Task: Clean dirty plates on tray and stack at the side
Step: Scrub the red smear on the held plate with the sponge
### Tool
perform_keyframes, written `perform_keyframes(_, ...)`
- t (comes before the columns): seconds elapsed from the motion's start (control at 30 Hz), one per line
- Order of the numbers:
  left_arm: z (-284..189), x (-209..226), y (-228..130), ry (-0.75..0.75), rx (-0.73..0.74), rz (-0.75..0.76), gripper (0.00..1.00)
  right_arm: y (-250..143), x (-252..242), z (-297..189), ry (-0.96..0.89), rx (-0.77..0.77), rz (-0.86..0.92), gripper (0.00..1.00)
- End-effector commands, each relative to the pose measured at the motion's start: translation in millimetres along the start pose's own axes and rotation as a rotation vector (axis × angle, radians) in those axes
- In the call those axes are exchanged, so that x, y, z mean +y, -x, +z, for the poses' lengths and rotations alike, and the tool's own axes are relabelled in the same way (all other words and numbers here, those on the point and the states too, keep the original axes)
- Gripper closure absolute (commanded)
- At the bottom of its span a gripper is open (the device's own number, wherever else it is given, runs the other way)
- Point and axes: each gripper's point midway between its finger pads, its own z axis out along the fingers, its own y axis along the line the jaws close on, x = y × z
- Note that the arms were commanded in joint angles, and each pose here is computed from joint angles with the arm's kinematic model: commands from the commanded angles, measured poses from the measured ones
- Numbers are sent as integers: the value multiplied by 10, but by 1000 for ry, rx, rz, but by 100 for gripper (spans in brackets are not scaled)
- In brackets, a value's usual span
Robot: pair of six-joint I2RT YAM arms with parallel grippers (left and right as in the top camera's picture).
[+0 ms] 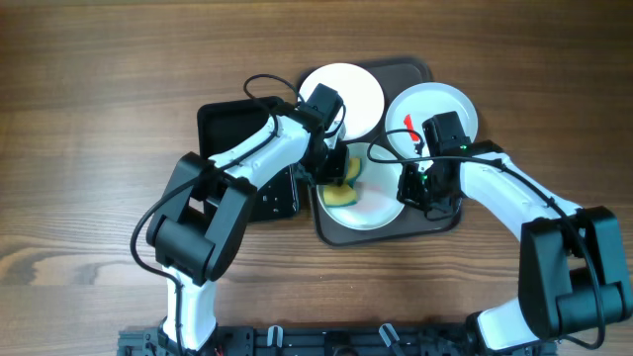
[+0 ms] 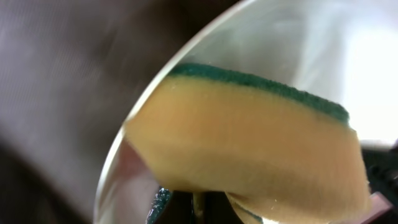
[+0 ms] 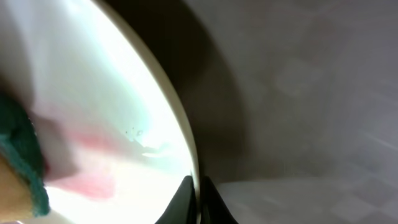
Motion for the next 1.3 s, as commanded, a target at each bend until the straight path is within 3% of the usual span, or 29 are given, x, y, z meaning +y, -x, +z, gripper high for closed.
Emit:
perform_keyframes(0.0, 369, -241, -126, -93, 48, -38, 96, -8, -59, -13, -23, -5, -16, 96)
perform_keyframes(0.2, 560, -821, -431, -151, 75, 70, 96, -10, -59, -13, -23, -5, -16, 96)
perform_keyframes(0.33, 611, -849, -524, -116, 80, 91, 96, -9, -58, -13, -23, -5, -16, 96)
perform_keyframes(0.77, 201, 688, -129, 357, 3, -36, 96, -16, -63, -13, -25, -2, -16, 95)
perform_keyframes(0.87, 82, 909, -89, 406, -2, -72, 96, -16, -63, -13, -25, -2, -15, 96)
perform_keyframes(1.03, 90, 874, -71, 365, 2, -75, 96, -16, -63, -13, -25, -2, -15, 96)
perform_keyframes(1.27, 376, 28, -235, 101, 44, 8, 96, -16, -63, -13, -25, -2, -15, 96)
